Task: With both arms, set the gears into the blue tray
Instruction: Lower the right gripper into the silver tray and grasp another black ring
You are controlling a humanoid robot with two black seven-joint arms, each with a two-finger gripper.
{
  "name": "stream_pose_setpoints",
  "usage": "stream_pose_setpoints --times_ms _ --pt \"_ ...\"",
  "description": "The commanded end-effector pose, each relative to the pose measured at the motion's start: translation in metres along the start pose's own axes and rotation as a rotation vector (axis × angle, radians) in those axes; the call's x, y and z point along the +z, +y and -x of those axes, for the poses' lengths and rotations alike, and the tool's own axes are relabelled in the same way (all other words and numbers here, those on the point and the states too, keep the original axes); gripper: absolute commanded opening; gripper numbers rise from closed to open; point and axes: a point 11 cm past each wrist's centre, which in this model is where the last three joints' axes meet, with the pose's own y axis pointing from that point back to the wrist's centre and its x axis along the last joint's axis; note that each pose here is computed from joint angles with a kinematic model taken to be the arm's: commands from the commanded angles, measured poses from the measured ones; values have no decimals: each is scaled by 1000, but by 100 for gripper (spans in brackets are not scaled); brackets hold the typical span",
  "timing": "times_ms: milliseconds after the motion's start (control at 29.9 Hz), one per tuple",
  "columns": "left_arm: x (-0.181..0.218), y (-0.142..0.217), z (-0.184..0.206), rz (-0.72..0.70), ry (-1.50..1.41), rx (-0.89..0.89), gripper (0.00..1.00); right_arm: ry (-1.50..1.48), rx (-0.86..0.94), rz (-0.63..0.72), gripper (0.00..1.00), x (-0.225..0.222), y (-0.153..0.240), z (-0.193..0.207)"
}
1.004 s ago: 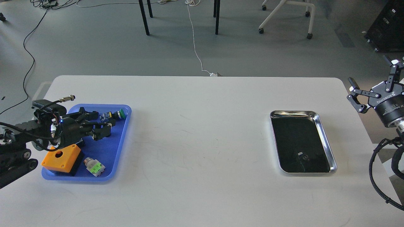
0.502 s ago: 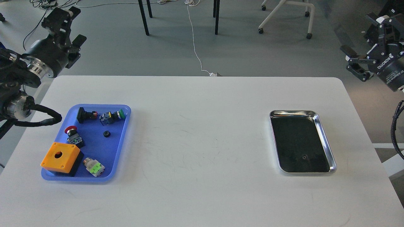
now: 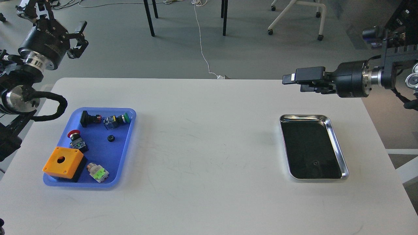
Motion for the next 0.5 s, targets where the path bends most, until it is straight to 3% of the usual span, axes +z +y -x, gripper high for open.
stream_pose_setpoints --times_ms 0,234,368,468 --pt "-1 0 0 3 3 4 98 161 -144 75 96 -3 -14 15" --pt "2 1 -4 8 -5 15 98 395 -403 276 91 20 -41 34" --pt "11 2 -10 25 -9 24 98 440 -516 384 80 54 -36 49" --pt "17 4 -14 29 -18 31 98 438 -541 421 77 72 -34 58"
